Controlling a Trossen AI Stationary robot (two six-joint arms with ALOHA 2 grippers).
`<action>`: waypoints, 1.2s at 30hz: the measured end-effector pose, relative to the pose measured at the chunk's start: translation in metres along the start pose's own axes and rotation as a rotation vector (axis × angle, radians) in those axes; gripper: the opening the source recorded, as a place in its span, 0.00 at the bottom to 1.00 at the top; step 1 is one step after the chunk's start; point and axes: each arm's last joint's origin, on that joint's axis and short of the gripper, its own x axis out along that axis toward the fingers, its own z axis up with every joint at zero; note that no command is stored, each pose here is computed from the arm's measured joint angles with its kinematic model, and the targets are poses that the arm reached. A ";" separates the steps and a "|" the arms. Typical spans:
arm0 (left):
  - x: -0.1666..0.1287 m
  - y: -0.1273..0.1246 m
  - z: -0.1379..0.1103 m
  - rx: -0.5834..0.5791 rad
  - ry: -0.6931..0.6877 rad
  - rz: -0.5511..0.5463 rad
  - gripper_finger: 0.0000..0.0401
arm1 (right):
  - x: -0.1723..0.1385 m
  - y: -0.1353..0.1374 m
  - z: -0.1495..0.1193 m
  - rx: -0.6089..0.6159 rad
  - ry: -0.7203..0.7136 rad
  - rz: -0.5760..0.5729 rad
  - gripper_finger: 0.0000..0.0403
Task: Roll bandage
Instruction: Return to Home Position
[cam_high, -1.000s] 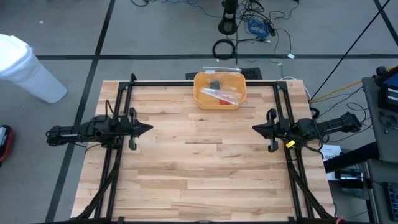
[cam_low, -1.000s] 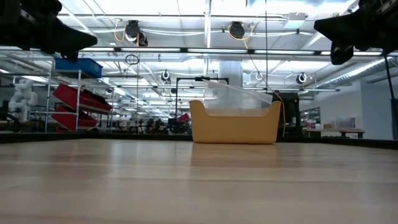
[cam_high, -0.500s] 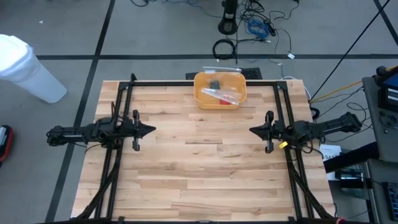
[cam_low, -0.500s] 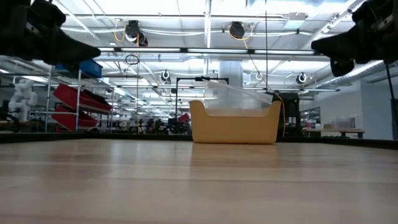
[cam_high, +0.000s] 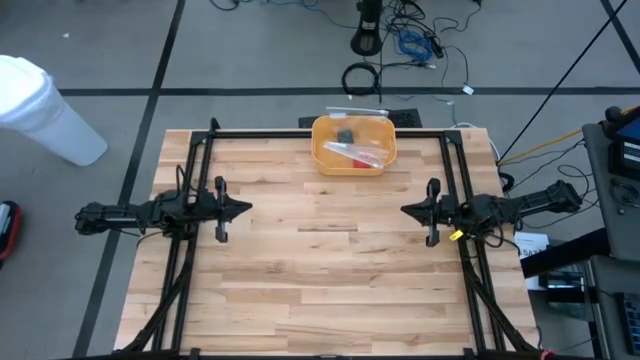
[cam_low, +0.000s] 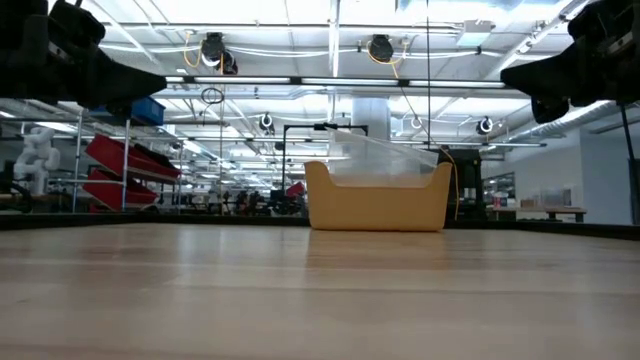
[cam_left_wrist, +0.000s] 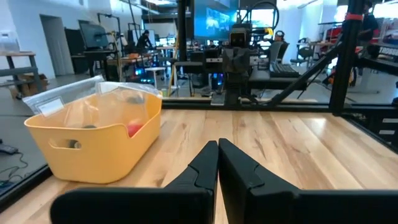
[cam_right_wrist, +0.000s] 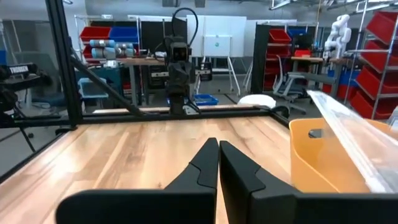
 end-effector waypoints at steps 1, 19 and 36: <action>0.000 0.000 0.000 -0.001 0.001 0.001 0.04 | 0.000 0.000 0.001 -0.005 -0.006 0.000 0.00; 0.001 0.002 -0.001 0.025 0.014 0.017 0.04 | 0.000 0.000 -0.007 -0.057 0.065 -0.005 0.00; 0.001 0.002 -0.001 0.026 0.016 0.014 0.04 | 0.000 0.000 -0.007 -0.025 0.065 -0.006 0.00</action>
